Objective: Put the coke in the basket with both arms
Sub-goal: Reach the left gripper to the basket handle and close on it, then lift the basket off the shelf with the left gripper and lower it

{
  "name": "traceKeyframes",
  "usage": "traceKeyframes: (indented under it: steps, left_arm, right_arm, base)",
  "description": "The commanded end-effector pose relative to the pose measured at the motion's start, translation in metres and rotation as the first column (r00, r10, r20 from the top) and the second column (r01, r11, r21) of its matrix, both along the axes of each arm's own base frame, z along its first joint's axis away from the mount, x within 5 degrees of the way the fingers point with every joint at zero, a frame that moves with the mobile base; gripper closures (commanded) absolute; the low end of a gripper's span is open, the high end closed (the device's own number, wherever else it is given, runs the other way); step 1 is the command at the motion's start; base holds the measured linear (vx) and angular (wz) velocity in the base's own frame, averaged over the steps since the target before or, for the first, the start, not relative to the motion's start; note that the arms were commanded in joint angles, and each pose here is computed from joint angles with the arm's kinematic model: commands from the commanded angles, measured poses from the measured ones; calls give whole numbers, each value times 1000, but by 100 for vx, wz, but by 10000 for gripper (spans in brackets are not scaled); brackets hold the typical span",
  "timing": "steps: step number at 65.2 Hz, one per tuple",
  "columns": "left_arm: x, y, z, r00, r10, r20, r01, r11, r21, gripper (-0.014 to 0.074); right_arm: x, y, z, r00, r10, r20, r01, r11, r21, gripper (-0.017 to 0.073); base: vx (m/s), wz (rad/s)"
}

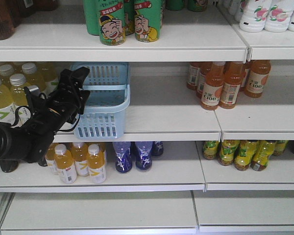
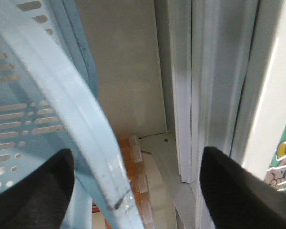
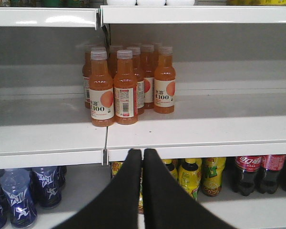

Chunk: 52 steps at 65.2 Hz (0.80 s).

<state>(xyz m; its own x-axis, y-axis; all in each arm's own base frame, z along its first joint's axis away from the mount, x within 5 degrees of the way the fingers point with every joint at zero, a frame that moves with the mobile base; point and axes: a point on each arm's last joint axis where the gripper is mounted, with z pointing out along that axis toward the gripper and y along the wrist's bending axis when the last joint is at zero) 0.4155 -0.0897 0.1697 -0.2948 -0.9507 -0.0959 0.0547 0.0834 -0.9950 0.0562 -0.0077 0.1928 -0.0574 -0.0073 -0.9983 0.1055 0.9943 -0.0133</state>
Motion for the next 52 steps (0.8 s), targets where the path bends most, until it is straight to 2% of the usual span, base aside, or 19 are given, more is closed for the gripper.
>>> traceKeyframes:
  steps: [1,19,26,37,45,48,52]
  left_arm:
    - [1,1,26,995,8,95,-4,999,-36,136]
    - [1,1,26,995,8,95,-4,999,-36,478]
    - [0,-1,28,993,-13,116,16,1000,-27,585]
    - [-6,-13,33,969,-150,199,142,988,51,601]
    - [-13,-25,35,921,-296,255,269,954,136,601]
    - [-17,-30,36,892,-360,272,323,931,173,601]
    - [-23,-36,37,851,-440,286,400,897,188,601]
  right_arm:
    - [-1,2,3,997,26,70,-24,999,-25,564]
    - [-1,2,3,997,26,70,-24,999,-25,564]
    - [-1,2,3,997,26,70,-24,999,-25,564]
    - [-1,2,3,997,26,70,-24,999,-25,564]
    - [-1,2,3,997,26,70,-24,999,-25,564]
    - [-1,2,3,997,26,70,-24,999,-25,564]
    - [-1,2,3,997,26,70,-24,999,-25,564]
  base:
    - [0,0]
    - [0,0]
    - [0,0]
    - [0,0]
    - [0,0]
    - [0,0]
    - [0,0]
